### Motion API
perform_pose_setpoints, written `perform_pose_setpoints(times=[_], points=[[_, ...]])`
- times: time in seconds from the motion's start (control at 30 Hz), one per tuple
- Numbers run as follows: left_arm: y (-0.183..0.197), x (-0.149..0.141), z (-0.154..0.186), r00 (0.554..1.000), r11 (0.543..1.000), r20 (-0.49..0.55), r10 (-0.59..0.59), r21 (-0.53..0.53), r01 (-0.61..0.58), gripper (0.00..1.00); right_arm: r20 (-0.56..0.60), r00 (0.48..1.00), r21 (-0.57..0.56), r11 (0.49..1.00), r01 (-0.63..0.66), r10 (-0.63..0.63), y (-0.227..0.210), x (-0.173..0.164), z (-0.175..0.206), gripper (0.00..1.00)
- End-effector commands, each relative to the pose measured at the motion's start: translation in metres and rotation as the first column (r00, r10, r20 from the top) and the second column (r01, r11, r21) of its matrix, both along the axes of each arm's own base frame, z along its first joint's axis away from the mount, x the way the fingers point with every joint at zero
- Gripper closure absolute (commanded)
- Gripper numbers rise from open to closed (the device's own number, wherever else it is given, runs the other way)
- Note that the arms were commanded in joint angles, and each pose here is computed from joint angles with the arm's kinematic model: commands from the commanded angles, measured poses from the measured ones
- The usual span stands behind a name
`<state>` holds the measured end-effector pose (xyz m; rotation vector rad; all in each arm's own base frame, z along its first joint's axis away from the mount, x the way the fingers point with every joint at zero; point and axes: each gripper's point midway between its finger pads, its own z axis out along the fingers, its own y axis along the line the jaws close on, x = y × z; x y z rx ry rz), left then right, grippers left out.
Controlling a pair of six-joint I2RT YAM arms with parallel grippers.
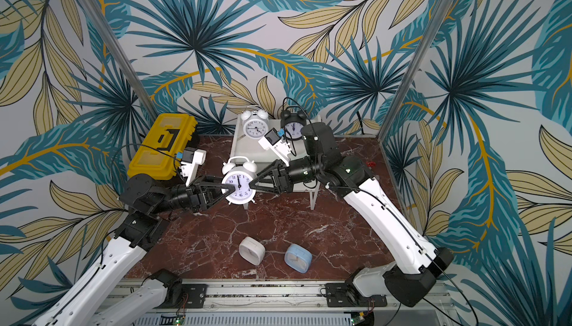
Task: Place the alarm clocks on the shelf by style
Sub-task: Pick up the alarm from the center of the board, then place the alarm on the shelf.
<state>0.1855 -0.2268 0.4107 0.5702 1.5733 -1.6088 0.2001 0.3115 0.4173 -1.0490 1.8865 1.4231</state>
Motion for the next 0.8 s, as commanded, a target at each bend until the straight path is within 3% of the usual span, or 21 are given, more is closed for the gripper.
perform_pose_setpoints(times=[0.0, 0.07, 0.23, 0.33, 0.4, 0.47, 0.77], points=[[0.007, 0.007, 0.016, 0.995, 0.996, 0.053, 0.087, -0.014, -0.086, 0.24, 0.096, 0.995, 0.003, 1.000, 0.014, -0.014, -0.008, -0.005, 0.014, 0.79], [0.012, 0.015, 0.014, 0.987, 0.988, 0.044, 0.155, -0.015, -0.154, 0.13, 0.158, 0.986, -0.017, 0.998, 0.060, -0.057, -0.013, 0.001, 0.016, 0.79], [0.043, 0.039, 0.017, 0.911, 0.912, 0.040, 0.410, -0.017, -0.410, 0.05, 0.373, 0.910, -0.037, 0.977, 0.208, -0.179, -0.026, 0.030, 0.032, 0.79], [0.069, 0.050, 0.014, 0.825, 0.825, 0.028, 0.565, -0.014, -0.565, 0.04, 0.474, 0.854, -0.031, 0.965, 0.262, -0.217, -0.029, 0.051, 0.044, 0.80], [0.090, 0.058, 0.004, 0.742, 0.742, -0.009, 0.671, 0.013, -0.671, 0.03, 0.514, 0.825, -0.027, 0.956, 0.290, -0.236, -0.029, 0.069, 0.049, 0.81], [0.102, 0.061, -0.009, 0.688, 0.690, -0.044, 0.724, 0.042, -0.723, 0.03, 0.549, 0.797, -0.022, 0.949, 0.315, -0.252, -0.029, 0.085, 0.050, 0.81], [0.106, 0.053, -0.028, 0.683, 0.686, -0.068, 0.727, 0.086, -0.722, 0.03, 0.608, 0.749, -0.062, 0.925, 0.375, -0.263, -0.018, 0.132, 0.022, 0.81]])
